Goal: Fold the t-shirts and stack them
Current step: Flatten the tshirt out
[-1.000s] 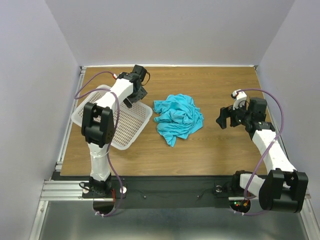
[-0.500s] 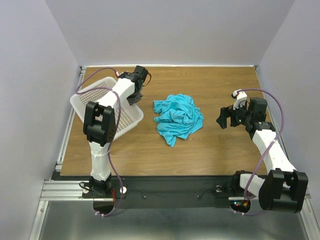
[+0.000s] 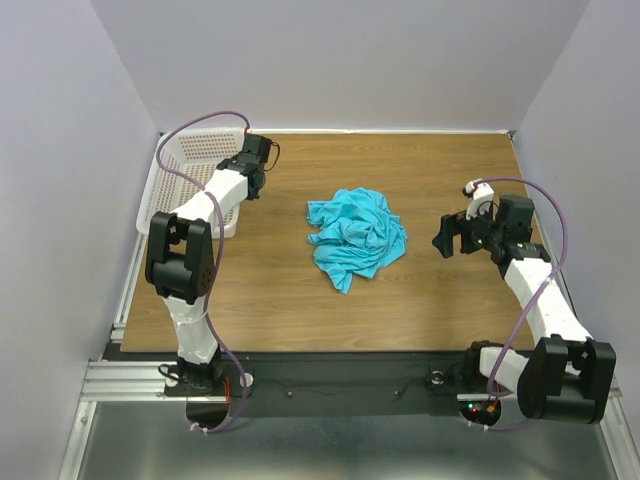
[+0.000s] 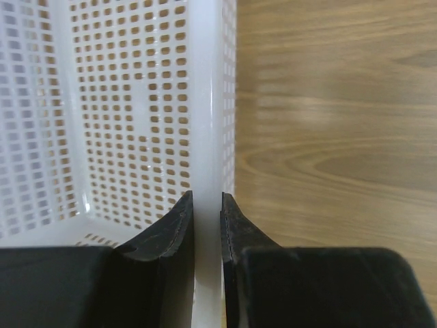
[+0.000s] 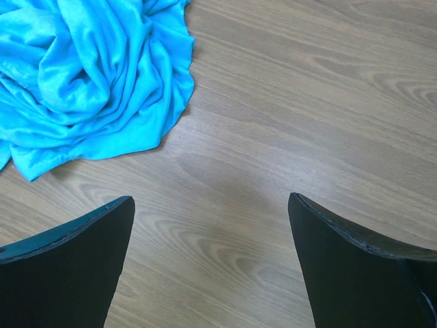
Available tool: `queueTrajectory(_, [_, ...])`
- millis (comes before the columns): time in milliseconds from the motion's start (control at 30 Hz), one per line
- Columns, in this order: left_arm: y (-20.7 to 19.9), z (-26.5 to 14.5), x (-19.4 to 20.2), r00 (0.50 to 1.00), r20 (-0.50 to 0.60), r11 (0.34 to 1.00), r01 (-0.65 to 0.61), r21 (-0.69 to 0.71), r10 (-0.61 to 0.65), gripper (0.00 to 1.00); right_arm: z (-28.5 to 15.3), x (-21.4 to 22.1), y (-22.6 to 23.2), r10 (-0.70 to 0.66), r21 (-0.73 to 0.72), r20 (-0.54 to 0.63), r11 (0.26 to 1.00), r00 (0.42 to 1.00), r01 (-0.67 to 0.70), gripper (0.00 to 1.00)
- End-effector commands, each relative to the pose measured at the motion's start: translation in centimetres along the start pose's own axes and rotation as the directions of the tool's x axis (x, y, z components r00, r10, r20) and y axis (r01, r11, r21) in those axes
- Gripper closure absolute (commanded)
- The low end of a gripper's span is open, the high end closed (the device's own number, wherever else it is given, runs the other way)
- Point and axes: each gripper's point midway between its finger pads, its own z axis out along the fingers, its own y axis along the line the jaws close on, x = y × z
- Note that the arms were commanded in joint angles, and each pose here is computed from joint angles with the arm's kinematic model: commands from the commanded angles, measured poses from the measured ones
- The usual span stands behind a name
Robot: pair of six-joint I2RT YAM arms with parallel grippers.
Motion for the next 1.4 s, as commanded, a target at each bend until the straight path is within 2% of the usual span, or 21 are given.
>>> queueTrajectory(0, [3.1, 0.8, -3.7, 0.978, 0.079, 0.977, -0.186, -0.101, 0.194, 1.00, 0.2, 0.0, 0.0, -0.007, -0.018, 0.029, 1.000, 1.000, 0.008, 0.00])
queueTrajectory(67, [3.0, 1.4, -4.3, 0.974, 0.109, 0.979, -0.191, -0.073, 0.198, 1.00, 0.1, 0.2, 0.1, -0.005, -0.029, 0.031, 1.000, 1.000, 0.006, 0.00])
queueTrajectory(100, [3.1, 1.6, -5.2, 0.970, 0.147, 0.979, -0.185, -0.079, 0.195, 1.00, 0.1, 0.4, 0.2, -0.004, -0.033, 0.030, 0.999, 1.000, 0.005, 0.00])
queueTrajectory(233, [4.2, 2.2, -7.4, 0.961, 0.189, 0.974, -0.180, -0.139, 0.204, 1.00, 0.0, 0.6, 0.7, 0.011, -0.074, 0.037, 0.997, 0.999, -0.008, 0.00])
queueTrajectory(367, [4.0, 4.5, -7.6, 0.968, 0.150, 0.973, -0.178, -0.149, 0.200, 1.00, 0.0, 0.9, 1.0, 0.024, -0.101, 0.039, 0.995, 0.999, -0.020, 0.00])
queueTrajectory(500, [4.8, 5.7, -7.6, 0.980, 0.134, 0.978, -0.121, -0.170, 0.145, 1.00, 0.0, 1.1, 0.9, 0.024, -0.113, 0.038, 0.993, 0.999, -0.020, 0.00])
queueTrajectory(733, [7.5, 6.8, -7.8, 0.992, 0.115, 0.974, -0.023, -0.223, 0.050, 1.00, -0.1, 1.1, 0.7, 0.031, -0.114, 0.043, 0.993, 0.999, -0.026, 0.00])
queueTrajectory(967, [8.0, 7.4, -8.2, 0.993, 0.109, 0.971, -0.011, -0.240, 0.038, 0.99, -0.3, 1.0, 0.5, 0.031, -0.110, 0.050, 0.994, 0.998, -0.026, 0.00])
queueTrajectory(1167, [8.4, 5.3, -9.5, 0.987, 0.163, 0.974, 0.047, -0.224, -0.010, 0.75, -0.4, 0.9, 0.6, 0.032, -0.116, 0.056, 0.993, 0.998, -0.026, 0.00])
queueTrajectory(1333, [9.5, -0.2, -12.6, 0.950, 0.301, 0.979, 0.134, -0.157, -0.082, 0.29, -0.7, 0.7, 0.8, 0.017, -0.122, 0.072, 0.993, 0.997, -0.008, 0.00])
queueTrajectory(1367, [9.5, -1.9, -13.2, 0.937, 0.335, 0.981, 0.145, -0.127, -0.095, 0.29, -0.8, 0.6, 0.8, 0.014, -0.117, 0.076, 0.993, 0.997, -0.005, 0.00])
